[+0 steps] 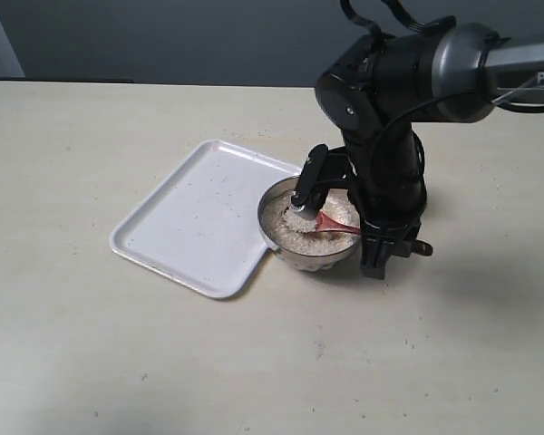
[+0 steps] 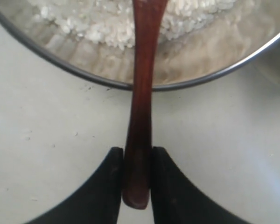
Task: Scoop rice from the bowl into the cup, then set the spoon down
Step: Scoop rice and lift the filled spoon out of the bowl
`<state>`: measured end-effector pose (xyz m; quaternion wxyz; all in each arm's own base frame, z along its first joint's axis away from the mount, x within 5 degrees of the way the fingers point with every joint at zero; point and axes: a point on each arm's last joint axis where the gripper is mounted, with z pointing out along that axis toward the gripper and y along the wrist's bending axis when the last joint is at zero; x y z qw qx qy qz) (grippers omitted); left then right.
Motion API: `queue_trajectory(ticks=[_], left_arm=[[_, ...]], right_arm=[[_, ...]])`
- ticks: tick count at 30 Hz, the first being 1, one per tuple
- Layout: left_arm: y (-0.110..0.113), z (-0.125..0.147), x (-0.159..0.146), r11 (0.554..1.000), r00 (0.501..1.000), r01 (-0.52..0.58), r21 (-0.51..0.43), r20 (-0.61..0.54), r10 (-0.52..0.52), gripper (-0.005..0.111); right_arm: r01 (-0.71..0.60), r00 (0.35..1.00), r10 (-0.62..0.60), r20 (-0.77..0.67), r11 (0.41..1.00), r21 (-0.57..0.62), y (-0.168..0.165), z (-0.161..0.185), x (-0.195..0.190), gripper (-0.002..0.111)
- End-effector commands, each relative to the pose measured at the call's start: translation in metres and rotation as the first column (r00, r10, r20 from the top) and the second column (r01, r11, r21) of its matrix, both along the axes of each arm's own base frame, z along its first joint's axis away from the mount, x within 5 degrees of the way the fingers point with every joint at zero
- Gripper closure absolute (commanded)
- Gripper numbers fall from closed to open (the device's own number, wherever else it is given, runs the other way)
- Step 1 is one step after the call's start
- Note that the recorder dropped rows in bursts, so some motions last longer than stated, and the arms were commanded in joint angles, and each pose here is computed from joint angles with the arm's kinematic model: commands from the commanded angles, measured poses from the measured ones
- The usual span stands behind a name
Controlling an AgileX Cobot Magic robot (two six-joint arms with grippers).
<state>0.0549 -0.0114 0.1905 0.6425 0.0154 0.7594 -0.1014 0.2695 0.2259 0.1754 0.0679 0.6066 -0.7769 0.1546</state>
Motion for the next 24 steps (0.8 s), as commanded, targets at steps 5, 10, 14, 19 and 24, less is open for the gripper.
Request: queue_trajectory(ticks=[5,10,14,19,24], left_arm=[[0.0001,0.0018,-0.0004,1.000,1.000,-0.001,-0.006,0.010,0.001,0.106],[0.0001,0.0018,-0.0004,1.000,1.000,-0.001,-0.006,0.010,0.001,0.106],[0.0001,0.0018,-0.0004,1.000,1.000,-0.001,-0.006,0.010,0.001,0.106],[0.0001,0.0018,-0.0004,1.000,1.000,-0.001,-0.006,0.010,0.001,0.106],[0.0001,0.0018,-0.0004,1.000,1.000,-0.001,-0.006,0.010,0.001,0.106]], right_arm=[[0.005,1.000,-0.006,0.017,0.999,0.043,-0.0013,0.0147,-0.0017,0.109],[0.004,1.000,-0.005,0.008,0.998,0.057,-0.0008,0.0167,-0.0031,0.109],[0.004,1.000,-0.005,0.008,0.998,0.057,-0.0008,0.0167,-0.0031,0.109],[0.004,1.000,-0.005,0.008,0.998,0.057,-0.0008,0.0167,-0.0031,0.109],[-0.001,1.000,0.000,0.013,0.998,0.062,-0.0011,0.0195,-0.0035,0.109]])
